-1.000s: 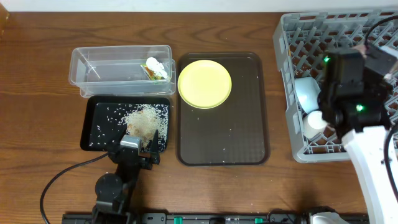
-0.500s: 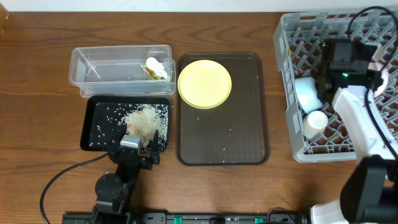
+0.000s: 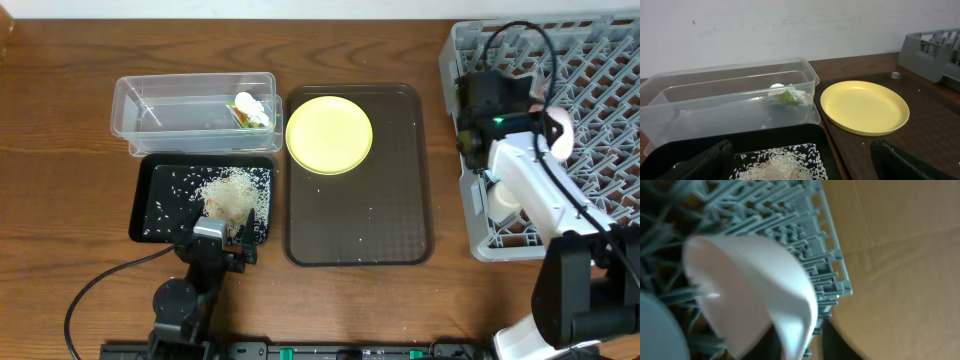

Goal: Sort waste into correct bins and load items into the dishwasher rack
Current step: 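Carry the white bowl to the rack and set it beside the blue bowl, then move the right gripper to the yellow plate and grasp its edge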

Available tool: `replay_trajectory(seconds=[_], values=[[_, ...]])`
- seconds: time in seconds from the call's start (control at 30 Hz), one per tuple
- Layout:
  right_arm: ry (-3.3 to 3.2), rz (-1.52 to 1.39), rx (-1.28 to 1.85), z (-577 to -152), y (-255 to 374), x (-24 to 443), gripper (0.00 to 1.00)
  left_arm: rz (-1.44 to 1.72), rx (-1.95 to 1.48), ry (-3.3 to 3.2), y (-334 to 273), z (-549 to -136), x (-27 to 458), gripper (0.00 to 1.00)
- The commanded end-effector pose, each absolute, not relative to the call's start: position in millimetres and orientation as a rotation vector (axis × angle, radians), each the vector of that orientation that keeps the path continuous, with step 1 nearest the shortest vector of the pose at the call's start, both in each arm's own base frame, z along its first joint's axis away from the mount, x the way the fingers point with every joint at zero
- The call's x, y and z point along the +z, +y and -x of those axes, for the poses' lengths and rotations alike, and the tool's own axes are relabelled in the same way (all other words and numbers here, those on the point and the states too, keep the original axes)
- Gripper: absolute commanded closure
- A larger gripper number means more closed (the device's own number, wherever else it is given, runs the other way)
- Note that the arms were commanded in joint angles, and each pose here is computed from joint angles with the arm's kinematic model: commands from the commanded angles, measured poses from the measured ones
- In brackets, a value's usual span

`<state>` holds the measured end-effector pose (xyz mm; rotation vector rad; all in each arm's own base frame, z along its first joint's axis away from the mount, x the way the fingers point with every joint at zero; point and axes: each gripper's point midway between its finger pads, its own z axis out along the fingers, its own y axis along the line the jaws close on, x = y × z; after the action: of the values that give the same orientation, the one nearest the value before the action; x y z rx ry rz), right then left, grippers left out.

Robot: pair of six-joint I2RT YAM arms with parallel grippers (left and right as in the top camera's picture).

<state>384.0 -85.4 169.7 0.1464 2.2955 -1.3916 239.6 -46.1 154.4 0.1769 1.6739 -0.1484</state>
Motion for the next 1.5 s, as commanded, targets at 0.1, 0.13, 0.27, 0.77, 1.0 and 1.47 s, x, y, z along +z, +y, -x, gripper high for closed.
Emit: replay_trajectory(seconds=[0.1, 0.13, 0.27, 0.77, 1.0, 1.47], values=[[2.284, -0.146, -1.325, -381, -67, 175, 0.49, -0.180, -0.144, 1.709, -45, -240, 139, 0.10], [2.293, -0.140, -1.281, -381, -62, 177, 0.46, -0.180, -0.144, 1.709, -45, -240, 139, 0.11], [2.380, -0.088, -0.884, -384, -21, 184, 0.40, -0.180, -0.144, 1.709, -45, -240, 139, 0.10], [2.677, -0.134, 0.465, -348, 194, 136, 0.50, -0.180, -0.144, 1.709, -45, -240, 139, 0.11], [2.676, -0.275, 0.398, -390, 209, 65, 0.57, -0.180, -0.144, 1.709, -45, -240, 139, 0.11], [2.753, -0.317, 0.291, -400, 203, -16, 0.92, -0.180, -0.144, 1.709, -45, -240, 139, 0.10]])
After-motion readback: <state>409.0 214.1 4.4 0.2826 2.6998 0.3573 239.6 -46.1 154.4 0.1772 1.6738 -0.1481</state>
